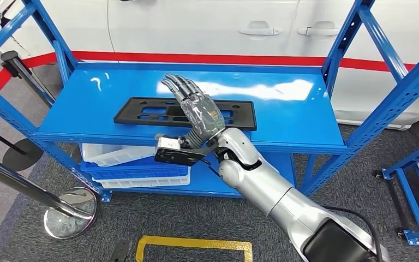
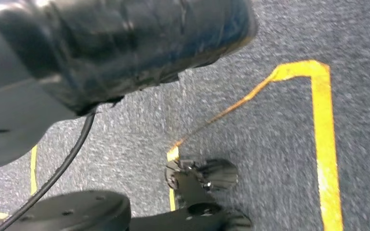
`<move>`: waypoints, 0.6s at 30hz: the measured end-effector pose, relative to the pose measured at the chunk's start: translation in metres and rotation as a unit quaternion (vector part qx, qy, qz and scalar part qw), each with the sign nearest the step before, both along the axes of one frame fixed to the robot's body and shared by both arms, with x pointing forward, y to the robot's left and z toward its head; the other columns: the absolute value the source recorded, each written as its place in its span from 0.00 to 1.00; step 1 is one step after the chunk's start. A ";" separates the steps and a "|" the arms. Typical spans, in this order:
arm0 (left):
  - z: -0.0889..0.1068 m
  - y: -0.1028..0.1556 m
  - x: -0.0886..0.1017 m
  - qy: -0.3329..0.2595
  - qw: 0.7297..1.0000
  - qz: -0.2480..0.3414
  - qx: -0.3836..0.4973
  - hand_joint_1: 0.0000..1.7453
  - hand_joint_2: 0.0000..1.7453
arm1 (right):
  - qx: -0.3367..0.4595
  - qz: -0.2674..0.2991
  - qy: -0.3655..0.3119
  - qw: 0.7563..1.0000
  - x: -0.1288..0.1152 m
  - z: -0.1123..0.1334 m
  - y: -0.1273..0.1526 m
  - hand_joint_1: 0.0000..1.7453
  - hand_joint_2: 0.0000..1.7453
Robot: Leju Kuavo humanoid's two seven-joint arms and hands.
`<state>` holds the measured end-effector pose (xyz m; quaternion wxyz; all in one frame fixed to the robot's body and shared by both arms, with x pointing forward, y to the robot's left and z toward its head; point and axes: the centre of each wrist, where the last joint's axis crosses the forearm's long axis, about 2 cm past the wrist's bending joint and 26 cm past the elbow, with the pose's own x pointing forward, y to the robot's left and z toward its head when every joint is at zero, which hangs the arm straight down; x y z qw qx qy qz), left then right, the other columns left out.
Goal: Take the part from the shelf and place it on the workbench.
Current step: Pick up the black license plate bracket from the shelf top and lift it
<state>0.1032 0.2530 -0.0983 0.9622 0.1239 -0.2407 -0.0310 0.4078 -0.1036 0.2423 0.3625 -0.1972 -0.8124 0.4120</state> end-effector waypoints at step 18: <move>0.002 0.009 0.010 -0.002 1.000 -0.013 0.014 0.00 0.00 | -0.043 -0.020 -0.002 0.999 0.007 -0.001 -0.010 0.00 0.00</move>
